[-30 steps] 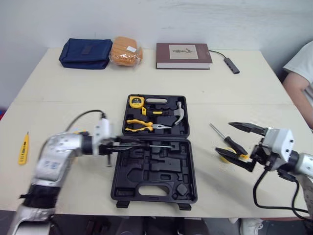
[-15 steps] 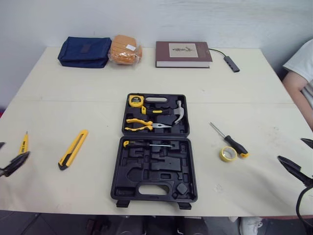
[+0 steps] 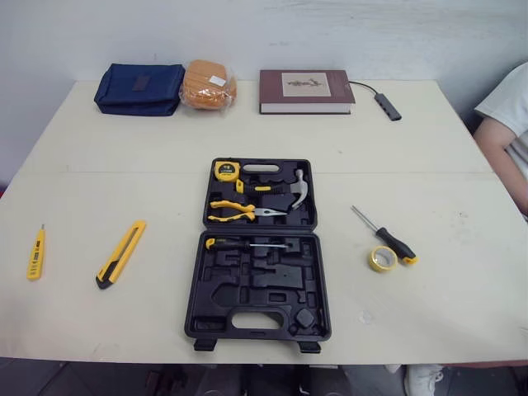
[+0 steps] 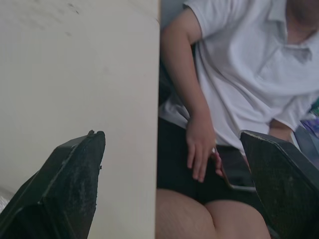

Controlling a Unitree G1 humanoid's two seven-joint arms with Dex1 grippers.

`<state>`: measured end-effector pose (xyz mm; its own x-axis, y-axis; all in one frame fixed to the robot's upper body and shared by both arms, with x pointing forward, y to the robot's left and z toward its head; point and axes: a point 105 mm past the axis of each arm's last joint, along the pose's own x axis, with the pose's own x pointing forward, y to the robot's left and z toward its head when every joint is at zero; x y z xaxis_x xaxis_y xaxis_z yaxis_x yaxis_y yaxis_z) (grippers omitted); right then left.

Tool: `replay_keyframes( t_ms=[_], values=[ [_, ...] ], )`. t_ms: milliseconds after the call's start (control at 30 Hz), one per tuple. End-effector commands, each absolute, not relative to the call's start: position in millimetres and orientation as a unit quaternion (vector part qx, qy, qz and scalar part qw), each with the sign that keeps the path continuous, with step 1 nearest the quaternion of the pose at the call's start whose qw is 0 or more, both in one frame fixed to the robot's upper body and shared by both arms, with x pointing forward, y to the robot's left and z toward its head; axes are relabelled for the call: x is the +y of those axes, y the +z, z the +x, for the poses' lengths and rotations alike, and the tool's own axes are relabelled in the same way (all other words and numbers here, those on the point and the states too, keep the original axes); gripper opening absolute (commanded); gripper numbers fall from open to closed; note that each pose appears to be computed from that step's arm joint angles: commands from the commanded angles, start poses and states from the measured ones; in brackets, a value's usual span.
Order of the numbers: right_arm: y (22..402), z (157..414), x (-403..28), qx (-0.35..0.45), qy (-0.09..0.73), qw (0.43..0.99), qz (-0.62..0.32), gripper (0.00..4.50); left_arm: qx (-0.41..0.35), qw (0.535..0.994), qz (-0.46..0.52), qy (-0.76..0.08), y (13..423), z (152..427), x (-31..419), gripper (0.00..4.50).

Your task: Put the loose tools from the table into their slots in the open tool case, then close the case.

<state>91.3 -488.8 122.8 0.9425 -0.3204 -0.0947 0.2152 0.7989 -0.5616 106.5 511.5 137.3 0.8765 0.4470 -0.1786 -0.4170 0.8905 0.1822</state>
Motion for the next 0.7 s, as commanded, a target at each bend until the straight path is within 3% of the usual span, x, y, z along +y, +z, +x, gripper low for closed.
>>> replay_keyframes(
  t_ms=[33, 333, 567, 700],
  values=[
    [120.1, 81.3, -493.4, 0.085, -0.176, 0.94, -0.28, 4.5, 0.069, 0.973, 0.086, 0.201, 150.1, 125.3, 500.4, 4.46],
    [119.1, 124.3, -464.7, 0.016, -0.133, 0.957, -0.256, 4.5, -0.008, 0.995, 0.041, 0.09, 167.5, 188.3, 445.1, 4.46],
    [159.3, 198.8, -396.7, -0.064, 0.036, 0.968, -0.241, 4.5, -0.036, 0.99, 0.091, -0.098, 191.0, 242.0, 365.4, 4.46],
    [173.8, 222.3, -361.9, -0.059, 0.118, 0.97, -0.204, 4.5, -0.045, 0.976, 0.092, -0.189, 201.2, 258.8, 327.8, 4.46]
  ],
)
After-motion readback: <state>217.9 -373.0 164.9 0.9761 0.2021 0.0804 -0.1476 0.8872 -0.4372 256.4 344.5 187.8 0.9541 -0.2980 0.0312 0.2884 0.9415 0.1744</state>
